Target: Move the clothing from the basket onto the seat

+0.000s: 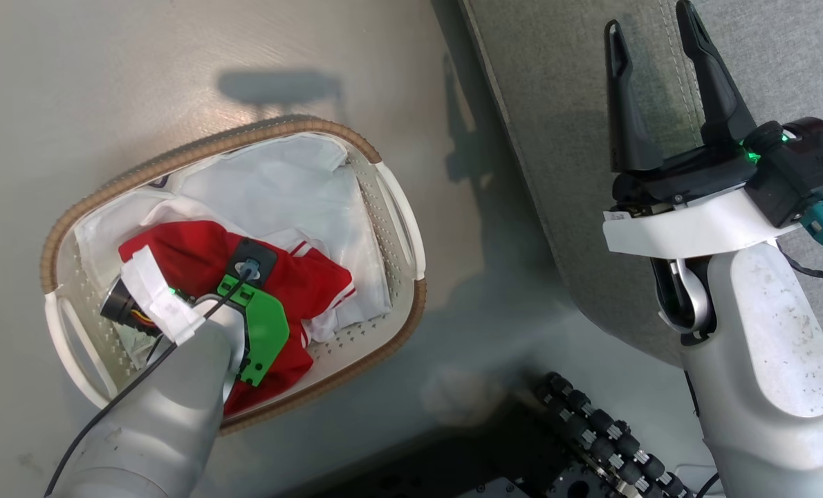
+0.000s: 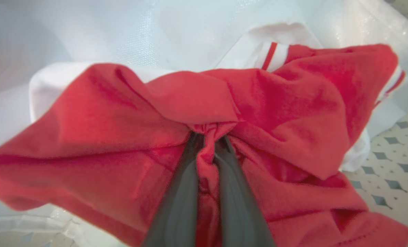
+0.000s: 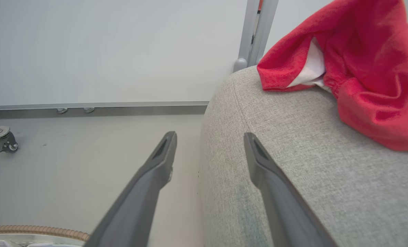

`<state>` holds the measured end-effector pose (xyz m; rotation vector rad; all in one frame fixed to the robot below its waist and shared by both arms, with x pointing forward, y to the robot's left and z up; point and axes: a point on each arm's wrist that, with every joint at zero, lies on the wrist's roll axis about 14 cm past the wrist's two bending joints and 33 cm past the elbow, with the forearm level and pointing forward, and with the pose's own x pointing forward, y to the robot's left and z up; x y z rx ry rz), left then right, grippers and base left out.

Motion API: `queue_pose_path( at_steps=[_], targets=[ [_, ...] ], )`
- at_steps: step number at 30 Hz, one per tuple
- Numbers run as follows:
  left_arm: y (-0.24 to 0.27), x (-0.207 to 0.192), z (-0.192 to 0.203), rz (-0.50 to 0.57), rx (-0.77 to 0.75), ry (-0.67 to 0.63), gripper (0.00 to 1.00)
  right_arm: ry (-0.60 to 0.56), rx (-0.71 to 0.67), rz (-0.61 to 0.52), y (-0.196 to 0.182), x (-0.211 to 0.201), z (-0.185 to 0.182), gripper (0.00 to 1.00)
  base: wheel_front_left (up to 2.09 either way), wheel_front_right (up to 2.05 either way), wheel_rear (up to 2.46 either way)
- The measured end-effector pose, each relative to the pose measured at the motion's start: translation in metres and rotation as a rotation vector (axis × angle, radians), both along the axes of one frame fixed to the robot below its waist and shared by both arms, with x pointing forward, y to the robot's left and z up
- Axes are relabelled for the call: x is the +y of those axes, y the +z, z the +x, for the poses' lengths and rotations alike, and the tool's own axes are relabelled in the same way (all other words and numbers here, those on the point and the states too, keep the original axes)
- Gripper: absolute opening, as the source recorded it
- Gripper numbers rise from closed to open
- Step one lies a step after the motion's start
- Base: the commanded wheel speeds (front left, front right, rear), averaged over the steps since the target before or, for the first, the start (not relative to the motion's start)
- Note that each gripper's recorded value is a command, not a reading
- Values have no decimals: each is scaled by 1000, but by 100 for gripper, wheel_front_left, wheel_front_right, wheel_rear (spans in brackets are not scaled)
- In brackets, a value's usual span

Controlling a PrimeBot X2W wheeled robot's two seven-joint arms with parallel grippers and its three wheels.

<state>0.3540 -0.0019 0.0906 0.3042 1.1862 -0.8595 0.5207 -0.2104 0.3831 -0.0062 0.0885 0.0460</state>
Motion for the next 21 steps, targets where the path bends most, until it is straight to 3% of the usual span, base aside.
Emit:
queue_pose_path(
  at_steps=[11,21],
  targets=[
    [49,-16,24,-178,-127,120,0,22,-36,-2,22,10,-2,100,0,0,0],
    [123,-25,50,-306,-312,142,0,20,-31,-11,41,15,-29,100,0,0,0]
  ],
)
